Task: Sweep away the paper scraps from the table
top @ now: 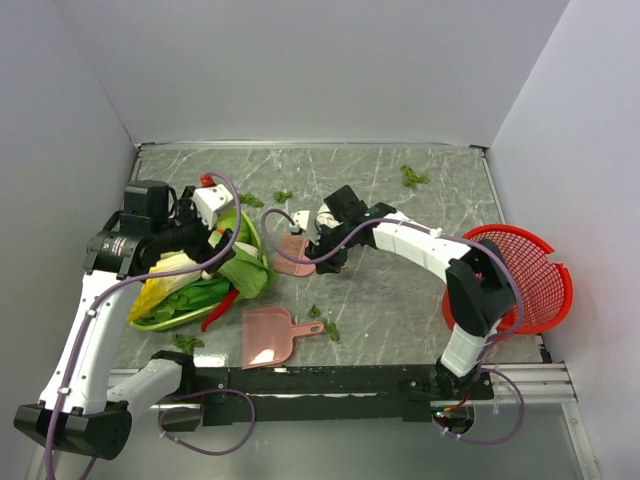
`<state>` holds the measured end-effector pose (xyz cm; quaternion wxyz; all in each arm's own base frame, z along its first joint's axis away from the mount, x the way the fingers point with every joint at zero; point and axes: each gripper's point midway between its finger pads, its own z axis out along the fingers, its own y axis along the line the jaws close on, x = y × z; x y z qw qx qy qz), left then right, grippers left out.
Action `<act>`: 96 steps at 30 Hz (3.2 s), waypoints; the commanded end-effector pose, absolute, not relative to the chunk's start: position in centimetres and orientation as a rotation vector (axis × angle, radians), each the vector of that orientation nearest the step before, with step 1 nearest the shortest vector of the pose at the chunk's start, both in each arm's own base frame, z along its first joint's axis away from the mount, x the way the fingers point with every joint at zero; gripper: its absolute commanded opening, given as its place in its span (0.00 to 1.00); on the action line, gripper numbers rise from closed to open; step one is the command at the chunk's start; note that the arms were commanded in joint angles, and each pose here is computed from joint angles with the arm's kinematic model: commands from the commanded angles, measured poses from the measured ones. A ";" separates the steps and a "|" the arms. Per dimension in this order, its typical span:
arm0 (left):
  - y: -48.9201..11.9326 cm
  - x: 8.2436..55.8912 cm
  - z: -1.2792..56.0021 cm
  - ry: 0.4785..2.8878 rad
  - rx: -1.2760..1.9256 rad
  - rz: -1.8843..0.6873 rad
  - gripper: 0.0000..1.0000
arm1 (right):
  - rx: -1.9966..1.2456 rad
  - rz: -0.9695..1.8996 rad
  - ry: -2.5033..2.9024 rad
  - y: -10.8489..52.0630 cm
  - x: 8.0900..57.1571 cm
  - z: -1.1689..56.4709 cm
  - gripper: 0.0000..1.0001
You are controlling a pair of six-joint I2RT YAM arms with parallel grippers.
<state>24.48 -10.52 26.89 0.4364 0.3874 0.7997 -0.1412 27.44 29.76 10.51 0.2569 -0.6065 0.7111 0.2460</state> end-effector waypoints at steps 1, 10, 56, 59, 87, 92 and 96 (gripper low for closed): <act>-10.3 25.0 27.4 1.962 0.976 -0.313 0.96 | -1.677 0.610 1.872 30.4 29.9 11.0 0.50; -10.8 25.9 27.8 1.954 0.959 -0.356 0.96 | -1.670 0.397 2.029 26.8 33.8 6.4 0.59; -13.2 30.3 34.6 1.497 1.108 -0.115 0.96 | -1.553 0.686 2.187 25.6 27.5 19.2 0.00; -13.5 30.9 37.8 1.359 1.136 -0.046 0.96 | -1.497 0.734 2.185 25.2 26.8 22.0 0.00; -27.0 25.6 33.8 0.982 1.814 -0.154 0.86 | -1.197 1.307 2.084 25.5 24.2 30.4 0.00; -27.3 26.7 32.7 0.975 1.800 -0.044 0.81 | -1.201 1.324 2.079 25.6 23.8 30.5 0.00; -27.0 27.5 32.4 1.028 1.789 -0.003 0.62 | -1.205 1.330 2.076 25.5 23.4 30.6 0.00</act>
